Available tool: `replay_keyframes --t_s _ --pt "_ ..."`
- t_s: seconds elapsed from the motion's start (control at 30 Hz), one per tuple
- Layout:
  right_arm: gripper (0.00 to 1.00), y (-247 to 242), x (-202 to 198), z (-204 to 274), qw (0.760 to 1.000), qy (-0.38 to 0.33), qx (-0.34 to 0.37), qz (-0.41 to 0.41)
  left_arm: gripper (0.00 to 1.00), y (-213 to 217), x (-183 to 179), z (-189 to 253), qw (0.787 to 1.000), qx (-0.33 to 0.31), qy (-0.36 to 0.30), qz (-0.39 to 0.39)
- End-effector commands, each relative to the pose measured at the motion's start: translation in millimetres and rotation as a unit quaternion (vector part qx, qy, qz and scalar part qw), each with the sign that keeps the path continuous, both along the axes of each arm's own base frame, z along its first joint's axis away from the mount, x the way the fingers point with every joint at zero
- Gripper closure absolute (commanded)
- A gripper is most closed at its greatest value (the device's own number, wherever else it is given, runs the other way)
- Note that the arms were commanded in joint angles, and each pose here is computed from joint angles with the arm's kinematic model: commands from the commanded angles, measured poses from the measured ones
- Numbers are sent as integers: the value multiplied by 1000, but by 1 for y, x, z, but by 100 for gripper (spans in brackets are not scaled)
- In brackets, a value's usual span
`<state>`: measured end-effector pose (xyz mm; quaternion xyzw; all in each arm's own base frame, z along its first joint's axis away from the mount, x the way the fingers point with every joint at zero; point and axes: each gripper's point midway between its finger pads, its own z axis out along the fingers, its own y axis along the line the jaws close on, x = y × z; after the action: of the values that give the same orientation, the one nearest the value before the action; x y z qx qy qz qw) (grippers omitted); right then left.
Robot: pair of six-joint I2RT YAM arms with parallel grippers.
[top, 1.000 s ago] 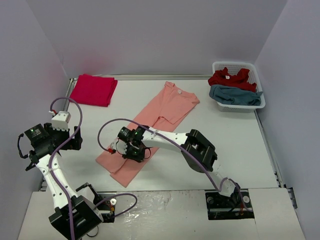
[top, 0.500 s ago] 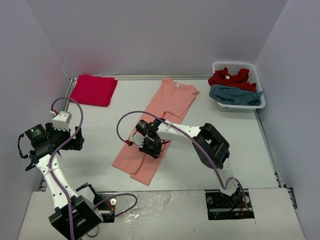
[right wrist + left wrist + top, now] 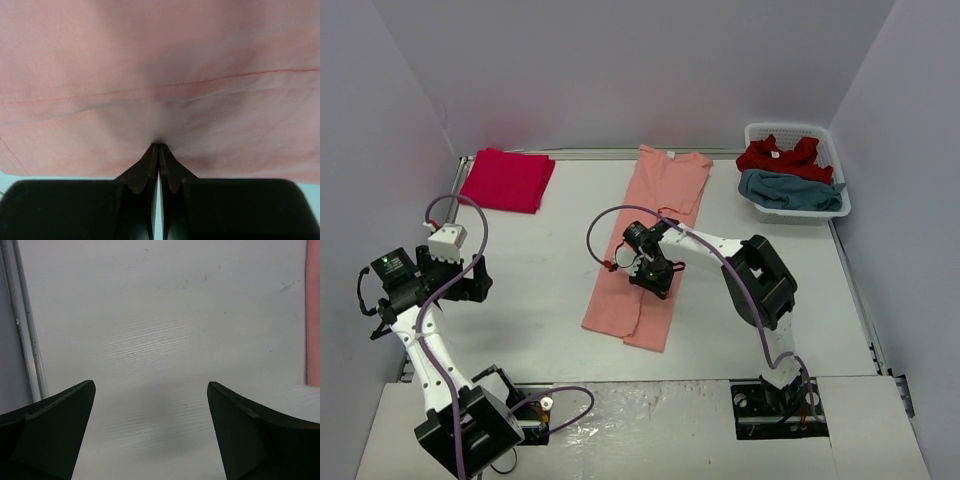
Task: Fold and stack the t-shirts
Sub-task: Rotate the tshirt 90 degrees
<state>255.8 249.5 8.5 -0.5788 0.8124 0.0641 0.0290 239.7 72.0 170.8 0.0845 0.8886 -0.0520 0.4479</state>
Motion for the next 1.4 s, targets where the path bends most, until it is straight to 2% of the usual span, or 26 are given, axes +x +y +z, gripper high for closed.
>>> replay_keyframes --t_s 0.0,0.37,0.73,0.9,1.17,1.37 --pt "100 -38 4 2 998 -14 -60 1 6 -5 2 8 1000 -6 -12 -21" --pt "100 -85 41 16 996 -31 -55 -71 6 -13 5 4 998 -30 -6 -55" --pt "100 -104 69 17 992 -32 -38 -116 6 -21 4 3 996 -41 -3 -81" --pt "100 -97 70 29 992 -32 -18 -120 6 -22 4 5 996 -38 -4 -85" --pt "100 -66 86 84 989 -74 49 -116 6 -21 7 7 996 -37 -5 -86" --pt "100 -39 86 76 989 -47 80 -113 6 -19 9 12 995 -34 -1 -91"
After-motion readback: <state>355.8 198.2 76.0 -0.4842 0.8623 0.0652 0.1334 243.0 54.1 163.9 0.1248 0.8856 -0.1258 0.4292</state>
